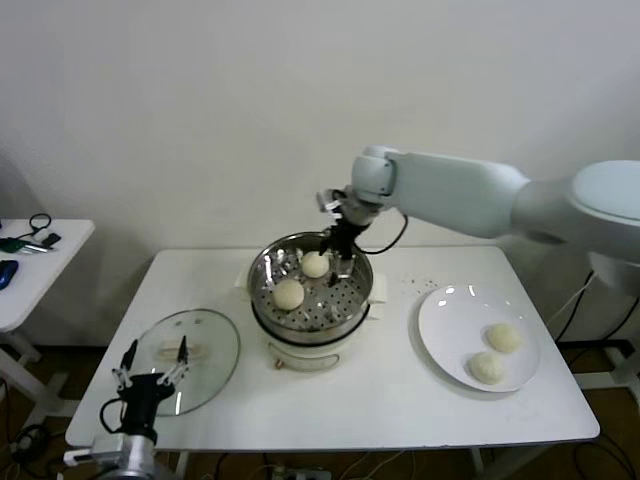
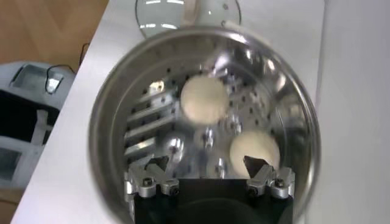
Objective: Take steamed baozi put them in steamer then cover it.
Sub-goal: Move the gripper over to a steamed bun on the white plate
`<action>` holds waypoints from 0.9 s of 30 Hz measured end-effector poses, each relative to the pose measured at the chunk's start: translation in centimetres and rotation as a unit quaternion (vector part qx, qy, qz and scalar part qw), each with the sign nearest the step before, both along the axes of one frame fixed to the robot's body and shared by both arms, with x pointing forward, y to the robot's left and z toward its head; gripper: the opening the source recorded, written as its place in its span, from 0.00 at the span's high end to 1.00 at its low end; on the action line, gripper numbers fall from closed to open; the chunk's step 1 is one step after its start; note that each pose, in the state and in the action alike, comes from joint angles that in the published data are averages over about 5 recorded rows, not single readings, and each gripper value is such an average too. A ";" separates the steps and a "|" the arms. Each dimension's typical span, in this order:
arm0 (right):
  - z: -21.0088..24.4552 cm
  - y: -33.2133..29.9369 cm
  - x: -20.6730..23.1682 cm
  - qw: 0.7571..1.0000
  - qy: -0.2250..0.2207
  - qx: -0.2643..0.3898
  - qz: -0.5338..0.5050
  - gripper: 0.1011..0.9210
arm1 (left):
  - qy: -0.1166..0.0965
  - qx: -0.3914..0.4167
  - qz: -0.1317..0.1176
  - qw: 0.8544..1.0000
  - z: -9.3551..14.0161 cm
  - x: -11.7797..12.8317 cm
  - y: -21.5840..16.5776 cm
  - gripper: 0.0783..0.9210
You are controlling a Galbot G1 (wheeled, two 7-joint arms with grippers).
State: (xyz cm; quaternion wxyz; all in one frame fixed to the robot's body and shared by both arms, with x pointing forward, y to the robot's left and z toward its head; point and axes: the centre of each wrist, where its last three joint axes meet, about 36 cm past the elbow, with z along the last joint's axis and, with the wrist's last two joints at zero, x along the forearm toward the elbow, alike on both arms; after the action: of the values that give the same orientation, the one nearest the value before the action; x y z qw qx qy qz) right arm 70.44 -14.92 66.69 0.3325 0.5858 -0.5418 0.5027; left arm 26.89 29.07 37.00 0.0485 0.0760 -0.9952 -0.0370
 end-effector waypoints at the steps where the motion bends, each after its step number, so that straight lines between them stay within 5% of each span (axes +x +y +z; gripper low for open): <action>1: 0.2 -1.2 -0.2 1.000 -0.001 -0.002 -0.005 0.12 | 0.000 0.000 0.000 1.000 0.0 0.0 0.0 0.12; 10: -1.0 -11.5 -3.6 0.999 0.002 -0.017 -0.045 0.12 | 0.002 0.006 0.002 1.000 0.2 -0.2 0.4 0.12; 27: -12.4 -24.4 -9.4 0.991 0.051 -0.077 -0.094 0.12 | 0.007 0.008 0.011 1.000 0.2 -0.4 0.1 0.12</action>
State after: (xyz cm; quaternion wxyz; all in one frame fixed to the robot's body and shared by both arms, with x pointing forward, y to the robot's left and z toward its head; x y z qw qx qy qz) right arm 61.04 -39.35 54.25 0.4497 0.5301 -0.5364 0.4785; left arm 26.52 29.13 37.17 0.0555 0.0869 -0.9936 -0.0454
